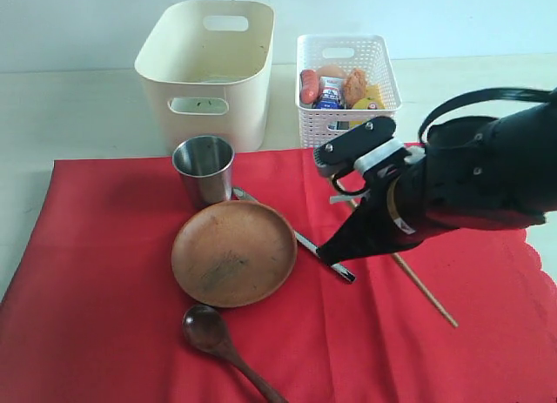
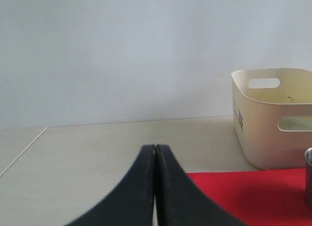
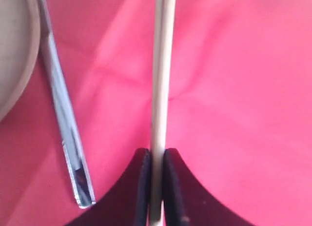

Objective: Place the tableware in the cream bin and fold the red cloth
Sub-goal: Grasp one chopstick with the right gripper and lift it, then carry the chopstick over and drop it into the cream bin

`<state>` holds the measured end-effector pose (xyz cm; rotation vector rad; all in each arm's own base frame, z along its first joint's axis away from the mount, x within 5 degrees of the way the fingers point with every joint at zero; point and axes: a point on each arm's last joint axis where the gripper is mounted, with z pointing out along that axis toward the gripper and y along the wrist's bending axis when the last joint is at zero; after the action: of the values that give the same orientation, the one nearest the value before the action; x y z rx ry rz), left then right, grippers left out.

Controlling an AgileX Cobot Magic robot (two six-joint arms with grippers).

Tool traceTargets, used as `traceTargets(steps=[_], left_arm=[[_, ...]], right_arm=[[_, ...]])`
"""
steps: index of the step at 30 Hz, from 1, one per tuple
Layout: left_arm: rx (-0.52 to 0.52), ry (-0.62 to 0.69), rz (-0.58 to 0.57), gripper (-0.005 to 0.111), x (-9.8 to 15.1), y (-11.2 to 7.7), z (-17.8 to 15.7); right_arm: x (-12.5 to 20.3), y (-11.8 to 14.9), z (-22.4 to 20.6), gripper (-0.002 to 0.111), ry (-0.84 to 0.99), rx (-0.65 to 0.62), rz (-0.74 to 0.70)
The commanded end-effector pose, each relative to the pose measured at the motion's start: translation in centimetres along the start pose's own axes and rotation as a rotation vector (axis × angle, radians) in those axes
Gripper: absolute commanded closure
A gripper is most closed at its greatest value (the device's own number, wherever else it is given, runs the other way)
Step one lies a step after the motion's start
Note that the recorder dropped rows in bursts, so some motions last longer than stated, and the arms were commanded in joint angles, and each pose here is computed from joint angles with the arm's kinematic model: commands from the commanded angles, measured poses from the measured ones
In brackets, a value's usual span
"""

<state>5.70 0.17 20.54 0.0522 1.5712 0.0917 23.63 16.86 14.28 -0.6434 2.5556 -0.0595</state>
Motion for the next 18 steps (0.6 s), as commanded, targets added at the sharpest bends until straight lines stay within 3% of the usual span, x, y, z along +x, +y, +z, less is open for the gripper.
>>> traceTargets(steps=[1, 6, 10, 18], left_arm=[[-0.002, -0.005, -0.002, 0.107, 0.0, 0.0, -0.1], [-0.002, -0.005, -0.002, 0.107, 0.0, 0.0, -0.1], [-0.002, -0.005, -0.002, 0.107, 0.0, 0.0, -0.1], [-0.002, -0.005, -0.002, 0.107, 0.0, 0.0, -0.1]], right_arm=[[-0.9, -1.7, -3.4, 0.108, -0.091, 0.082, 0.012], [-2.2, -2.7, -7.2, 0.108, -0.277, 0.091, 0.029], [-3.8, -2.4, -9.6, 0.108, -0.478, 0.009, 0.001], [-8.9, -1.7, -10.4, 0.108, -0.664, -0.003, -0.039]])
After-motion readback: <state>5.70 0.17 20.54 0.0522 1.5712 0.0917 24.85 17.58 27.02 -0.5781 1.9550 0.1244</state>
